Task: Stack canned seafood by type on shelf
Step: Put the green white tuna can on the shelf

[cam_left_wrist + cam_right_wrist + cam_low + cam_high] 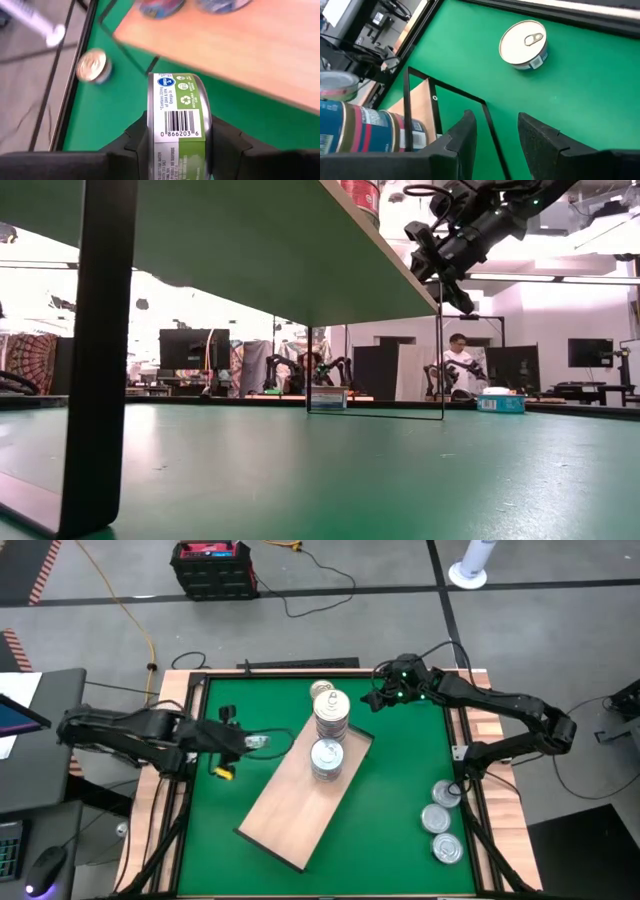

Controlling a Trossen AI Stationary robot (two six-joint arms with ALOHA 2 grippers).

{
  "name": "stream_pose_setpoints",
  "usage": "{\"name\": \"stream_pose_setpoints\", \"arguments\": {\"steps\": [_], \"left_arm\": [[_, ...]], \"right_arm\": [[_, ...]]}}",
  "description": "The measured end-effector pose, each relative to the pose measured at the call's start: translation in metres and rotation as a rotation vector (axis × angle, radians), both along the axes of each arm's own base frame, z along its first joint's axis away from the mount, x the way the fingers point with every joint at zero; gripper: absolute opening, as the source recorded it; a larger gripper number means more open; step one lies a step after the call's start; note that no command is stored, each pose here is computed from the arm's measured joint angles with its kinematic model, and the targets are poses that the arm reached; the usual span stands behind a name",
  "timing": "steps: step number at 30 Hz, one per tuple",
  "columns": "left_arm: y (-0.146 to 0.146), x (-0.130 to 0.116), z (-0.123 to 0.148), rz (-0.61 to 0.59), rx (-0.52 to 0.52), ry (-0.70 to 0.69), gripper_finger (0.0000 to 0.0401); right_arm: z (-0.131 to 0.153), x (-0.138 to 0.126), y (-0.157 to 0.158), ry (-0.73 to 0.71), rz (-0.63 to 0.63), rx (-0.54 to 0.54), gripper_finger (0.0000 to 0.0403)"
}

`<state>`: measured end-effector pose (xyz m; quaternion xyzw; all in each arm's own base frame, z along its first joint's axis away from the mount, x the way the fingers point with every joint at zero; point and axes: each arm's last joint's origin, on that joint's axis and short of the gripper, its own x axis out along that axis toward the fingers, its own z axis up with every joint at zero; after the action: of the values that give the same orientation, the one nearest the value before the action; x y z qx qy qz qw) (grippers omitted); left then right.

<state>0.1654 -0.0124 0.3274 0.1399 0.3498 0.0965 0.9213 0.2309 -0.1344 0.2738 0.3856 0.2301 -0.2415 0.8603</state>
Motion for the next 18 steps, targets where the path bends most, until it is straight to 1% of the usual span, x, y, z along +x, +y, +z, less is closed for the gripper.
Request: {"name": "stream_pose_setpoints", "arguments": {"steps": [3,5,8,11,16,18], "left_arm": [[-0.008,-0.011,0.007,-0.075,-0.006,-0.045,0.0146],[-0.015,-0.014,0.01,-0.143,-0.007,-0.076,0.0146],[-0.027,-0.013,0.015,-0.31,0.05,-0.115,0.0138],[-0.039,-0.004,0.019,-0.45,0.138,-0.168,0.0136],[-0.058,0.018,0.023,-0.547,0.225,-0.267,0.0145],[-0.064,0.028,0.02,-0.574,0.251,-0.27,0.0146]], "right_arm": [[0.0,0.002,0.004,-0.009,-0.006,0.031,0.0168],[0.0,0.004,0.007,-0.011,-0.008,0.041,0.0168],[0.0,0.007,0.012,-0.008,-0.016,0.043,0.0168],[0.0,0.008,0.014,-0.011,-0.039,0.058,0.0168],[0.0,0.009,0.017,-0.023,-0.057,0.099,0.0168],[0.0,0.01,0.019,-0.022,-0.05,0.099,0.0168]]}}
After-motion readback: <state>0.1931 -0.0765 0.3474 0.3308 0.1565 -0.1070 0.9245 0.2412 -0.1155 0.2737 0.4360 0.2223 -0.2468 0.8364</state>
